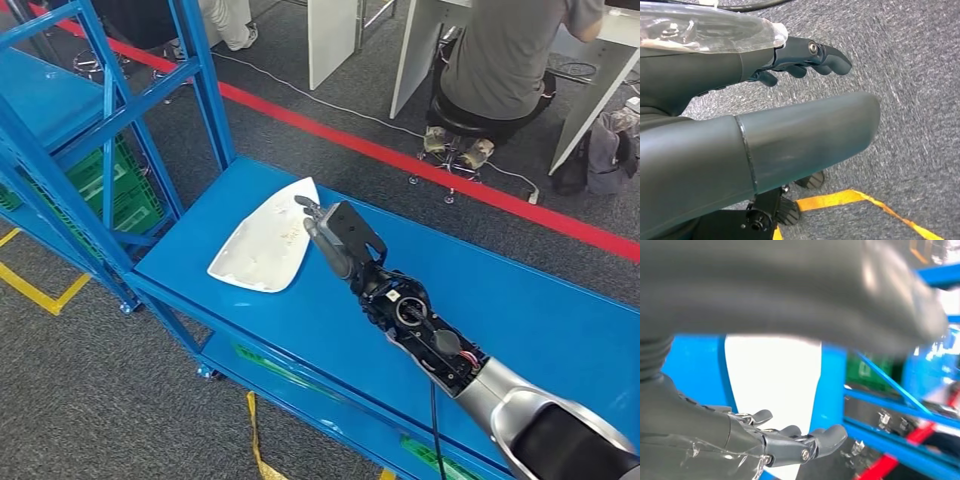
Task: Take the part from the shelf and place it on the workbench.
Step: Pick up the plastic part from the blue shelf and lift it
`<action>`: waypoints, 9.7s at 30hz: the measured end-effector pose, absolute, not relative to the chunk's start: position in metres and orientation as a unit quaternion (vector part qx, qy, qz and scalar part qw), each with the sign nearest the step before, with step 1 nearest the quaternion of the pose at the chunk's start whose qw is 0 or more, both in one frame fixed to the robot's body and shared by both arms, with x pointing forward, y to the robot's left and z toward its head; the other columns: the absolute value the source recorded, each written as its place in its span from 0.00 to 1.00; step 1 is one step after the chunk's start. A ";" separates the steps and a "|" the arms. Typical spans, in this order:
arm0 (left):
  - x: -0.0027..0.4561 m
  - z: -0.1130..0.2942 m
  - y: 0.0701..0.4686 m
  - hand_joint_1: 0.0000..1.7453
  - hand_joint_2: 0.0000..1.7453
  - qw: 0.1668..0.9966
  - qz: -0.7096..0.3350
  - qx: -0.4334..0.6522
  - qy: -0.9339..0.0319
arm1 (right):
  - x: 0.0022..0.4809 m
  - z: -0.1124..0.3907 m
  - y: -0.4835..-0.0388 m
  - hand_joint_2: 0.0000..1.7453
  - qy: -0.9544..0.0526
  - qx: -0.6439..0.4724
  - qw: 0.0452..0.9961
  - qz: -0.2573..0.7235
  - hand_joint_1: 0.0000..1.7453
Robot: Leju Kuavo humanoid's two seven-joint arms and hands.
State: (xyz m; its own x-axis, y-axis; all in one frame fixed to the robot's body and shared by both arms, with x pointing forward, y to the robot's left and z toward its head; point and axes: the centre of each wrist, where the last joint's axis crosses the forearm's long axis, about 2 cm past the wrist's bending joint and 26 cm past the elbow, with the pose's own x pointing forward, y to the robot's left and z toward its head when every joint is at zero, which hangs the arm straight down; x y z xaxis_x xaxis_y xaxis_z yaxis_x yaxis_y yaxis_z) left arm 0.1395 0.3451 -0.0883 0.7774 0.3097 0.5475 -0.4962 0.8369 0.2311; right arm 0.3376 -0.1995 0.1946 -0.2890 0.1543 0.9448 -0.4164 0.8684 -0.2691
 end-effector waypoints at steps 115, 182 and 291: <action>0.141 -0.087 0.357 0.00 0.00 0.923 0.215 0.191 -0.257 | 0.382 0.170 -0.300 1.00 -0.393 -0.559 0.098 0.724 0.00; 0.152 -0.084 0.348 0.00 0.00 0.927 0.200 0.188 -0.255 | 0.423 0.158 -0.245 1.00 -0.467 -0.551 0.154 0.674 0.00; 0.176 -0.077 0.322 0.00 0.00 0.938 0.139 0.180 -0.261 | 0.437 0.155 -0.216 1.00 -0.457 -0.535 0.198 0.682 1.00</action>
State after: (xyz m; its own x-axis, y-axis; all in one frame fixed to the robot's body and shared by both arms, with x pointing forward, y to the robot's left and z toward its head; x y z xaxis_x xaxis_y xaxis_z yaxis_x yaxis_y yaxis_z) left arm 0.1763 0.3223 -0.0771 0.8248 0.1677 0.5400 -0.3554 0.8965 0.2645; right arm 0.4368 -0.2157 0.1552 -0.3489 0.7598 -0.5486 0.2185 -0.5033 -0.8361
